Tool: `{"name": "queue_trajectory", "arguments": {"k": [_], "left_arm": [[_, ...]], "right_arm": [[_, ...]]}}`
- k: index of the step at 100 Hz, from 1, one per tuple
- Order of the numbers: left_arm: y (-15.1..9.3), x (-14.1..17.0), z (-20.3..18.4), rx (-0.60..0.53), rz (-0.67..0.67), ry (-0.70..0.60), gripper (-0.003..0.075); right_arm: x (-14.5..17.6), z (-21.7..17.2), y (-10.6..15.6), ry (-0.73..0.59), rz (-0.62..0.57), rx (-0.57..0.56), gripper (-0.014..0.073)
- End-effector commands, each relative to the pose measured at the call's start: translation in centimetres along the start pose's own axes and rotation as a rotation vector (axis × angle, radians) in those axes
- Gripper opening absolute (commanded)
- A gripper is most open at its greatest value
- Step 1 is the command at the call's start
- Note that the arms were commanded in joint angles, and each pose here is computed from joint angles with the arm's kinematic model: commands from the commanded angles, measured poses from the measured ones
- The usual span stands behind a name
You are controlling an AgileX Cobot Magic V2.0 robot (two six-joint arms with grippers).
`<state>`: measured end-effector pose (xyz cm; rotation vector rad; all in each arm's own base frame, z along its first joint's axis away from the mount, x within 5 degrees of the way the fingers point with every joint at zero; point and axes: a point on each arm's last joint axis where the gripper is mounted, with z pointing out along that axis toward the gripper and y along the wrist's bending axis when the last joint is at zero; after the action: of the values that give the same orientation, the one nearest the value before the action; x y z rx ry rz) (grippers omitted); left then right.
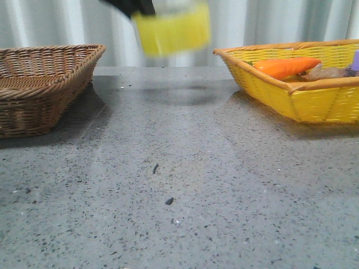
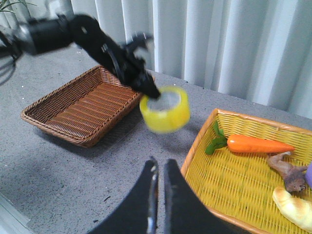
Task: Transfer tape with both arms
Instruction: 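Lift the tape roll with the left gripper and drop it into the brown basket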
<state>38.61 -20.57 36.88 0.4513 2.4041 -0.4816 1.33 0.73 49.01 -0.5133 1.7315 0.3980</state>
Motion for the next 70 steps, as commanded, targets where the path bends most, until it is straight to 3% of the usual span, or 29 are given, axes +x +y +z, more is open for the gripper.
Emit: {"name": "queue_trajectory", "arguments": {"k": [1,13,27,37,70], "left_arm": [[0.0,-3.1,-8.3,0.005,-0.003,-0.27,-0.002],[2.9,-3.3,-11.9,-0.086,-0.029,-0.31,-0.002],[6.8,-2.2,-13.3,-0.259,-0.05,-0.206,-0.002],[9.1,-1.0,-12.8,-0.344,-0.077,-0.109,-0.002],[13.4,3.1,-8.3,-0.407,-0.157,0.083,-0.0017]], "right_arm": [[-1.1,0.0,0.0,-0.091,-0.011,0.003,-0.0062],[-1.1,0.1,0.0,-0.091,-0.011,0.003,-0.0062],[-0.7,0.8,0.0,-0.076,-0.014,0.004,-0.0062],[0.0,1.8,0.0,-0.066,-0.015,0.003,-0.0062],[0.6,3.3,0.2,-0.1,-0.004,-0.012,-0.0062]]}}
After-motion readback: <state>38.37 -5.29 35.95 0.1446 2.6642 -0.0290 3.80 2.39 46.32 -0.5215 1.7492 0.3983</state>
